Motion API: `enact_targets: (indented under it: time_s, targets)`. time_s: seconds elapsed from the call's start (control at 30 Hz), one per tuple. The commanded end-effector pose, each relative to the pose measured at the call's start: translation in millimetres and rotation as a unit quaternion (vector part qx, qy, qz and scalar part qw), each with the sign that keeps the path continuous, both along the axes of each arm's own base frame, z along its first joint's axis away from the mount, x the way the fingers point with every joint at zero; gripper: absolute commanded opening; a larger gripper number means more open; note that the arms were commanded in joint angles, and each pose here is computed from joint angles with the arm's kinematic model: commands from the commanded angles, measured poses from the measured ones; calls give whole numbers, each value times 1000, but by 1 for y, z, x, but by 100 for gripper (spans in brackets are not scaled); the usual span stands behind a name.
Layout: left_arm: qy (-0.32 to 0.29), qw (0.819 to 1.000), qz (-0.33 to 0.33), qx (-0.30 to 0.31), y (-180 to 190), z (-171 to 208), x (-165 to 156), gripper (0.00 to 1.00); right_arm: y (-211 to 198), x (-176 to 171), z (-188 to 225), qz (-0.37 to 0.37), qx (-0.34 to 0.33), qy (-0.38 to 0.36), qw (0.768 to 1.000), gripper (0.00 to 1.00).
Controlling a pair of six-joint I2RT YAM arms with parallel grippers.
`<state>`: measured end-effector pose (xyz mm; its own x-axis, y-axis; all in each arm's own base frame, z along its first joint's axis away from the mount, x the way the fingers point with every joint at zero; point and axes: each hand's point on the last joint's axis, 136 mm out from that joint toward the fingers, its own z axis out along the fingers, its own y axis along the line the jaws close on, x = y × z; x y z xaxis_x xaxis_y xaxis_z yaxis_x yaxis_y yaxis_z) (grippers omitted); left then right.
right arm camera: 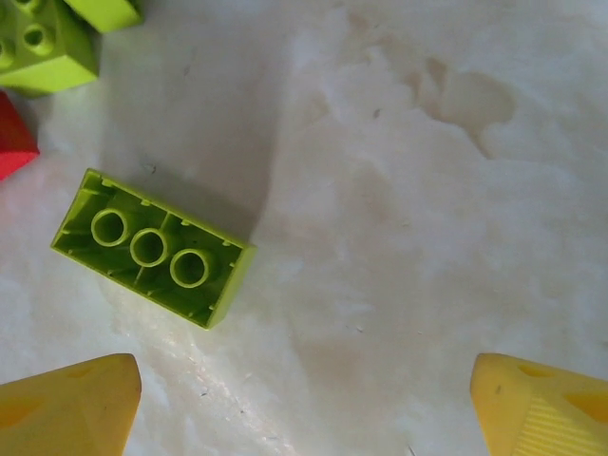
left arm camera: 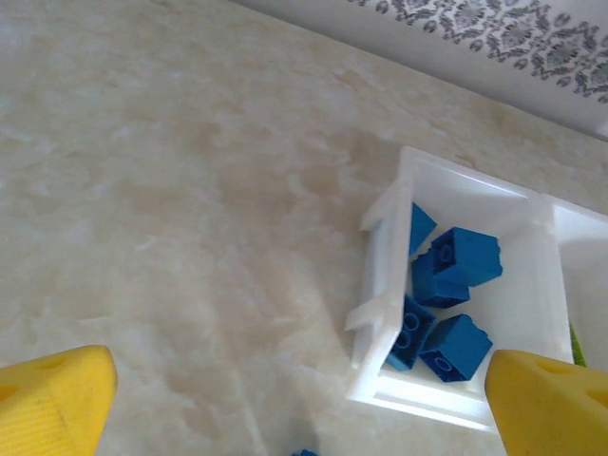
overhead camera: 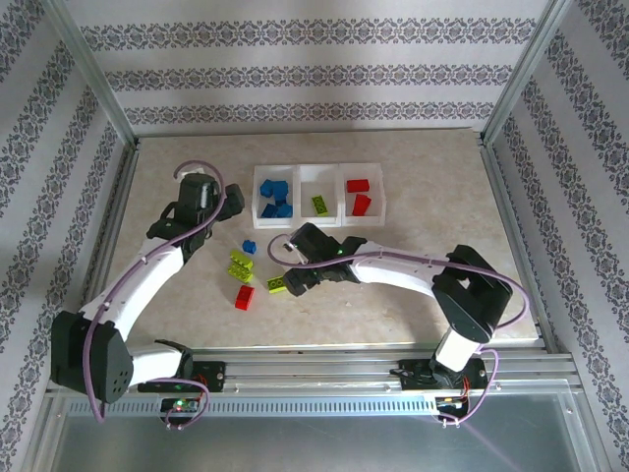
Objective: Sort the legos into containers by color
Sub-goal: Pick up the lego from the bottom-center of the table.
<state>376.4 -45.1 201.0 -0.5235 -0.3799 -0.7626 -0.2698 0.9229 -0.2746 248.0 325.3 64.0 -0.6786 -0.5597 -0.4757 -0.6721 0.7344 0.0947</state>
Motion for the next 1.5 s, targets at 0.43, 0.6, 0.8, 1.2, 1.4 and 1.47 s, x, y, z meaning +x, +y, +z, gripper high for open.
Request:
enact_targets:
  time_s: [0.43, 0.6, 0.8, 1.2, 1.4, 1.47]
  targets:
    - [36, 997, 55, -40, 34, -36, -28, 100, 31, -10, -27, 96, -67, 27, 993, 87]
    - [35, 996, 60, -46, 39, -37, -29, 100, 37, -7, -35, 106, -71, 30, 991, 85]
    - [37, 995, 66, -57, 43, -41, -32, 100, 44, -2, -41, 105, -72, 28, 991, 83]
    - [47, 995, 68, -62, 46, -48, -36, 100, 51, 15, -52, 81, -79, 29, 993, 57]
    - [55, 994, 71, -55, 49, -50, -39, 100, 46, 15, -50, 69, -78, 30, 994, 39]
    - [56, 994, 72, -54, 50, -51, -39, 100, 45, 17, -45, 62, -73, 26, 995, 34]
